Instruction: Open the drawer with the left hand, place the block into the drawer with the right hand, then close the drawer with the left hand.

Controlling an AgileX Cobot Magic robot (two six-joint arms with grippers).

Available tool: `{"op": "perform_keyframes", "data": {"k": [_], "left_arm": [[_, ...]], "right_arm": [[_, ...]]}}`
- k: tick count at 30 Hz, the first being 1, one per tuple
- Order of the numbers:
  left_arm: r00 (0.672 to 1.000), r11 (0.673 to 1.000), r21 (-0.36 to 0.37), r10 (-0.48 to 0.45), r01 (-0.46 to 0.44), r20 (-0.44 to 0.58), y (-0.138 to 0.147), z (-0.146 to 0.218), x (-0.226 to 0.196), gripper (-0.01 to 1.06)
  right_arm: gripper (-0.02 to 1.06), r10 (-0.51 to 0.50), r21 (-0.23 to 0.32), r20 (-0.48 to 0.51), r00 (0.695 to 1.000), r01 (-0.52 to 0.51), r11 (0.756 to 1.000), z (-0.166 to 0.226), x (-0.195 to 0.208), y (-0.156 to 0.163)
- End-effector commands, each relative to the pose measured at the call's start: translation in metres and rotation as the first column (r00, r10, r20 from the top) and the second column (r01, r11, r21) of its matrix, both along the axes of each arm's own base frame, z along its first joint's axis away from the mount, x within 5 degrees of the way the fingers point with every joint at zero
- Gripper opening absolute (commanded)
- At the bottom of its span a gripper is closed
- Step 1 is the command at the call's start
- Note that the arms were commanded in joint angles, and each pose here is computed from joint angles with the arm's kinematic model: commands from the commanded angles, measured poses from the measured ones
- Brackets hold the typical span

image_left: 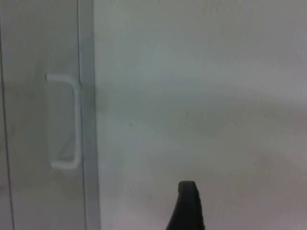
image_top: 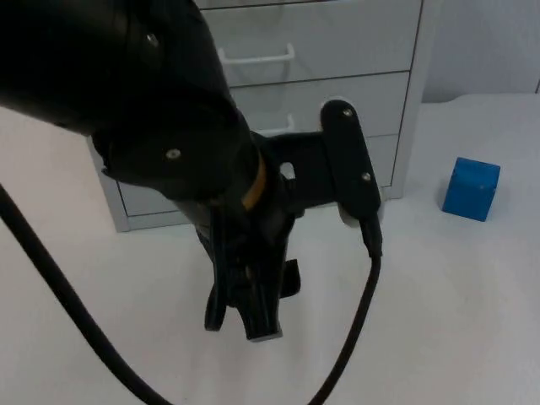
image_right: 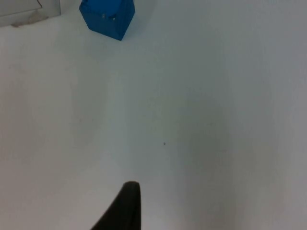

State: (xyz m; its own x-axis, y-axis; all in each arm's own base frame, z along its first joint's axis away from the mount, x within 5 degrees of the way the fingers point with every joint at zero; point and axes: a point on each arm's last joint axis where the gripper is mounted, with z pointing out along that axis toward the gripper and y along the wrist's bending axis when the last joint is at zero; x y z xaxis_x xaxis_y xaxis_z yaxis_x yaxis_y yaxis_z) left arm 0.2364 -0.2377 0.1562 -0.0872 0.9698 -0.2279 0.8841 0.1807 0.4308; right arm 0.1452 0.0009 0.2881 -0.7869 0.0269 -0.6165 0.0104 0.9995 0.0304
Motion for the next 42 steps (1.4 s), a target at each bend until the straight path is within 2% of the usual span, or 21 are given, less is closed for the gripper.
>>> {"op": "perform_keyframes", "data": {"k": [1,4,6,8,11,14,25,27,33,35,38,40,42], "left_arm": [[0.995,0.996,0.021,-0.085,0.084,0.052,-0.006,-0.005,0.004,0.64],[0.991,0.993,0.047,-0.114,0.110,0.076,-0.009,-0.016,0.008,0.64],[0.985,0.990,0.099,-0.108,0.095,0.137,-0.014,-0.029,0.022,0.64],[0.985,0.992,0.114,-0.079,0.061,0.157,-0.016,-0.036,0.028,0.64],[0.970,0.987,0.162,-0.045,0.006,0.237,-0.020,-0.046,0.046,0.64],[0.969,0.985,0.173,-0.015,-0.029,0.247,-0.020,-0.053,0.058,0.64],[0.965,0.987,0.117,0.078,-0.110,0.249,-0.004,-0.066,0.103,0.64],[0.969,0.992,0.087,0.073,-0.096,0.235,-0.001,-0.067,0.108,0.64],[0.971,0.995,0.074,0.042,-0.061,0.234,0.002,-0.067,0.112,0.61],[0.973,0.994,0.096,0.021,-0.044,0.231,0.002,-0.074,0.112,0.52],[0.978,0.991,0.126,0.024,-0.051,0.207,0.004,-0.089,0.111,0.31],[0.979,0.990,0.131,0.030,-0.057,0.202,0.005,-0.091,0.111,0.28],[0.980,0.984,0.149,0.066,-0.094,0.186,0.008,-0.100,0.110,0.12]], "right_arm": [[1.05,0.006,-0.010,0.014,1.000,-0.006,1.000,-0.001,0.002,-0.001],[1.05,0.006,-0.011,0.015,1.000,-0.005,1.000,-0.004,0.002,-0.001],[1.05,0.005,-0.010,0.006,1.000,-0.005,1.000,-0.010,0.001,-0.001],[1.05,0.005,-0.010,0.002,1.000,-0.005,1.000,-0.011,0.001,-0.001],[1.05,0.005,-0.010,0.009,1.000,-0.005,1.000,-0.010,0.002,-0.001],[1.05,0.005,-0.011,0.011,1.000,-0.005,1.000,-0.010,0.002,-0.001],[1.05,0.005,-0.013,0.028,1.000,-0.004,1.000,-0.009,0.003,-0.001],[1.05,0.005,-0.015,0.036,0.999,-0.004,1.000,-0.009,0.003,-0.001],[1.05,0.005,-0.015,0.046,0.999,-0.004,1.000,-0.008,0.004,-0.001],[1.05,0.005,-0.015,0.048,0.999,-0.004,1.000,-0.008,0.004,-0.001],[1.05,0.005,-0.015,0.050,0.999,-0.004,1.000,-0.008,0.004,-0.001],[1.05,0.005,-0.015,0.050,0.999,-0.004,1.000,-0.008,0.004,-0.001],[1.05,0.004,-0.015,0.053,0.999,-0.004,1.000,-0.008,0.005,-0.001]]}}
